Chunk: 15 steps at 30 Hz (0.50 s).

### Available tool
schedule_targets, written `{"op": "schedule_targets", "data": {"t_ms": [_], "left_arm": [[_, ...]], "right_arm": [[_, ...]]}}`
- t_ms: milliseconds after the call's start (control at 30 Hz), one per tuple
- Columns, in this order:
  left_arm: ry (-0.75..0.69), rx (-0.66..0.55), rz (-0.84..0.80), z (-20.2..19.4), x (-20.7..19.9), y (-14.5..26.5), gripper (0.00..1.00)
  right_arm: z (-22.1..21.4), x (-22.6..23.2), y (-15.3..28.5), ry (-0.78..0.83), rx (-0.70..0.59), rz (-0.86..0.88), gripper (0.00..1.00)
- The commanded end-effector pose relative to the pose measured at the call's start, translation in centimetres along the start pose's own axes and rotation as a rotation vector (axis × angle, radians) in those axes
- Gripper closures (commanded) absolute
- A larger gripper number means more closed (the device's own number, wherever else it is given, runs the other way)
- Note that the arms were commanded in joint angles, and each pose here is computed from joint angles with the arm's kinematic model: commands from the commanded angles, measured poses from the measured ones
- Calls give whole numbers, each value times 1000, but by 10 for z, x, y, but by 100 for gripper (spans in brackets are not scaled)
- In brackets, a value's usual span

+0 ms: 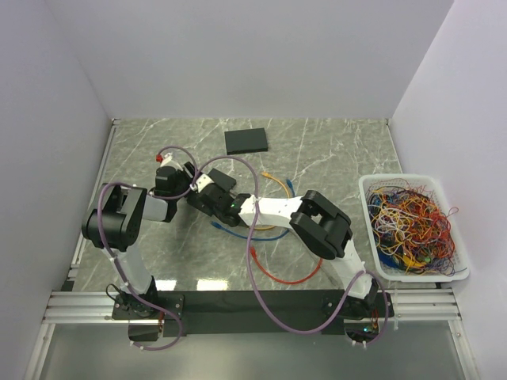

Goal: Insert the plug into the switch port

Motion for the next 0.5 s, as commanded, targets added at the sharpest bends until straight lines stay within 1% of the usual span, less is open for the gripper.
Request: {"op": "schedule_targets", "data": {"t_ms": [0, 200, 267, 467], "left_arm": [[-2, 121, -61, -26, -3, 5, 34], [-28, 141, -108, -31, -5, 8, 34], [-37, 145, -126, -32, -6, 9, 34], [-66, 168, -151, -38, -8, 13, 34]], "right_arm": [[49, 12, 3, -39, -213, 56, 100], [55, 9, 8, -20, -249, 63, 100], [65, 10, 11, -25, -305, 79, 100], [86, 7, 23, -28, -410, 102, 100]]}}
Point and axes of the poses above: each gripper's point midway between its finger pads, its own y axis back along the fingers, its own x axis along the line the jaws close on, z = x × y, the point moved 6 cm from there along y, back along the fingers, and after that the axes turned 7 degrees about y, right-handed, at the moved point
